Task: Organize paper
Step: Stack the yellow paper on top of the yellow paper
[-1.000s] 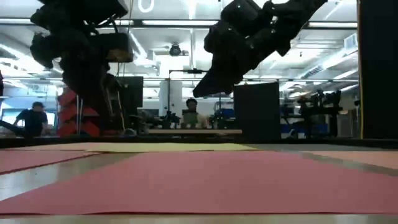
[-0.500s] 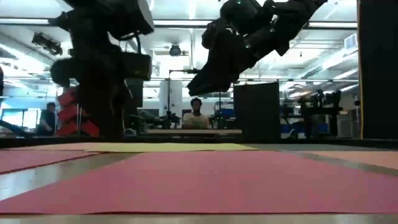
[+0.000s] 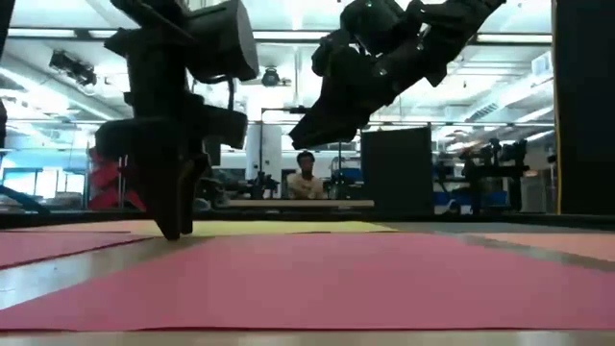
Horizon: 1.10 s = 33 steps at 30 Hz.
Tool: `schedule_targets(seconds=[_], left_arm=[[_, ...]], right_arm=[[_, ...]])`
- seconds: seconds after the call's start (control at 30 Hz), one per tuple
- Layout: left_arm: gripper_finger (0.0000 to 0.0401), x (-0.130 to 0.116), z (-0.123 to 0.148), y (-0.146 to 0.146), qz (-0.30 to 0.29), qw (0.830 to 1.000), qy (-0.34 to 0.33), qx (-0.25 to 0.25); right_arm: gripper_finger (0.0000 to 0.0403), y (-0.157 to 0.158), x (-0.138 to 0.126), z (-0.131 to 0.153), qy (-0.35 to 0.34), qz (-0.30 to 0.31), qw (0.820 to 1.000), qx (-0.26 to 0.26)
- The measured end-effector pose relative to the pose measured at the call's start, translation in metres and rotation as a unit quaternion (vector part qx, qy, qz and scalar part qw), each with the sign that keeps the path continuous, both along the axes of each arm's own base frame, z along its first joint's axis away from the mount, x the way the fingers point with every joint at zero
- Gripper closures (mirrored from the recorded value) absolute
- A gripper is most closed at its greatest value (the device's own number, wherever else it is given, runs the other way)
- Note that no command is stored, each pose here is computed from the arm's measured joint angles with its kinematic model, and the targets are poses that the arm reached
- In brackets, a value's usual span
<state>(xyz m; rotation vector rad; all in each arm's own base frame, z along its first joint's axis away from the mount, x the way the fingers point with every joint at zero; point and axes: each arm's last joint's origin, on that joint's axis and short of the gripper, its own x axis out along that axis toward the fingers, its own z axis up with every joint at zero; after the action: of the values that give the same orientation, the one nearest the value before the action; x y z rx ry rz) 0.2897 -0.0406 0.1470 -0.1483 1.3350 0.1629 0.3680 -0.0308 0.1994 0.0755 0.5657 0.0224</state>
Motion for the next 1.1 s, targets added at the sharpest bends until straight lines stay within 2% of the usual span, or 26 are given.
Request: schedule_targets(seconds=[0.17, 0.43, 0.63, 0.77, 0.97, 1.1], left_arm=[[0.0171, 0.001, 0.000, 0.008, 0.001, 1.000, 0.002, -0.010], [0.0226, 0.002, -0.001, 0.013, 0.006, 1.000, 0.003, -0.013], [0.0253, 0.002, -0.001, 0.013, 0.005, 1.000, 0.000, -0.014], [0.0254, 0.002, 0.002, 0.013, 0.006, 1.000, -0.007, -0.014], [0.0254, -0.001, 0.032, 0.014, 0.008, 0.998, -0.053, -0.016], [0.0254, -0.012, 0.049, 0.016, 0.021, 0.997, -0.069, 0.008]], right_arm=[[0.0221, 0.000, 0.000, 0.000, 0.000, 0.001, 1.000, 0.000], [0.0222, 0.000, -0.001, -0.002, 0.015, 0.008, 1.000, -0.010], [0.0223, -0.014, -0.011, -0.012, 0.080, -0.040, 0.995, 0.039], [0.0223, -0.028, -0.017, -0.019, 0.091, -0.070, 0.989, 0.095], [0.0222, -0.032, -0.028, -0.034, 0.114, -0.076, 0.984, 0.115], [0.0224, -0.030, -0.029, -0.035, 0.116, -0.072, 0.982, 0.132]])
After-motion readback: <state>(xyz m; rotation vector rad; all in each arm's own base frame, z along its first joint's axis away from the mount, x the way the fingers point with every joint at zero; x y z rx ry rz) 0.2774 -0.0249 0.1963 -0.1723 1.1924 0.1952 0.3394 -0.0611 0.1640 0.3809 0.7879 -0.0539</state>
